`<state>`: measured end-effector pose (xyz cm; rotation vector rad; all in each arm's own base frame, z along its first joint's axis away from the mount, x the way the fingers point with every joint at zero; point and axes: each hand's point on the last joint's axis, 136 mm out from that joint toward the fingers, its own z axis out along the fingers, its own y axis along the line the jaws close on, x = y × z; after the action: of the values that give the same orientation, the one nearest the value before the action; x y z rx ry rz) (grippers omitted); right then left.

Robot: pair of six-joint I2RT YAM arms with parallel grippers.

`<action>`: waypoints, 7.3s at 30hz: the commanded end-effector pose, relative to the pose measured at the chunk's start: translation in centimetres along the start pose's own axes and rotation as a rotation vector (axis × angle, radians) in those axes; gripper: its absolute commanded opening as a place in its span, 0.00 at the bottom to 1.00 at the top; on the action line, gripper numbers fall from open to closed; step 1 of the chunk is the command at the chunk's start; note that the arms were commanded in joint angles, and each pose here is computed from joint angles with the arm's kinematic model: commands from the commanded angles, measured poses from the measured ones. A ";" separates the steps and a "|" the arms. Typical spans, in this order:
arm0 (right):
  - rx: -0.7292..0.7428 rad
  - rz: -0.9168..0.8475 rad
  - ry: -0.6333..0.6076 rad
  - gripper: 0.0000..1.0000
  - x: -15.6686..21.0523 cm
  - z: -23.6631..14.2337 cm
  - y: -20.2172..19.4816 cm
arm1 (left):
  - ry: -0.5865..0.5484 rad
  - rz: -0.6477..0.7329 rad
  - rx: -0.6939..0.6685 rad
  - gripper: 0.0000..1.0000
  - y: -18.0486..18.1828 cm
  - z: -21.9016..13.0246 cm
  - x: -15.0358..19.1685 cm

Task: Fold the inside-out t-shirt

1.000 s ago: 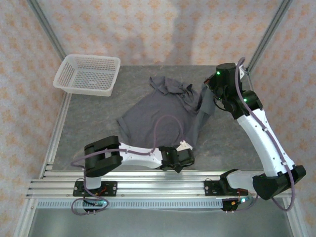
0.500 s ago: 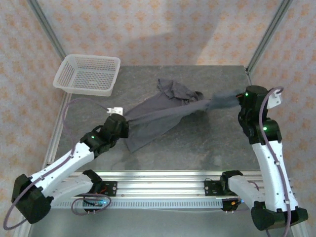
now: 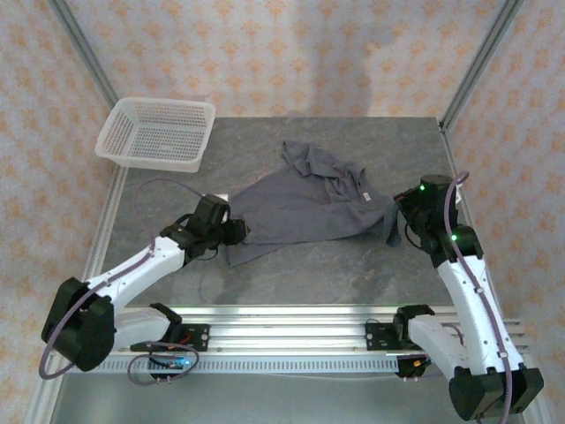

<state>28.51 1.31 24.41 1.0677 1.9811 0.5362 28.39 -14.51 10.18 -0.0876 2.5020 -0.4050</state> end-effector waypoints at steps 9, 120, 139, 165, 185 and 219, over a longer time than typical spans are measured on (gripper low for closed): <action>-0.090 -0.009 0.085 0.00 2.3 1.8 1.7 | 0.081 0.408 -0.440 0.63 -0.8 3.8 -0.8; -0.834 -0.046 -0.794 0.00 -22.7 -33.5 28.0 | -1.081 0.015 0.317 0.00 -9.0 -43.9 -31.1; -1.013 -0.025 -0.687 0.00 -21.8 -35.6 30.9 | -1.121 0.059 0.356 0.00 -9.5 -45.7 -29.5; -0.868 -0.057 -0.755 0.00 -24.6 -28.5 33.2 | -1.122 0.058 0.282 0.00 -9.8 -40.2 -36.0; -0.903 -0.131 -0.717 0.00 -24.5 -24.2 36.1 | -1.050 0.166 0.257 0.00 -11.7 -35.3 -40.3; 0.143 -0.060 0.012 0.00 0.9 5.0 -4.2 | -0.304 -0.138 -0.046 0.00 5.0 -1.4 -11.4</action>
<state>34.62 3.61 20.16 0.8384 2.1337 0.5730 39.87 -11.05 17.17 -0.2245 2.1510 -0.5492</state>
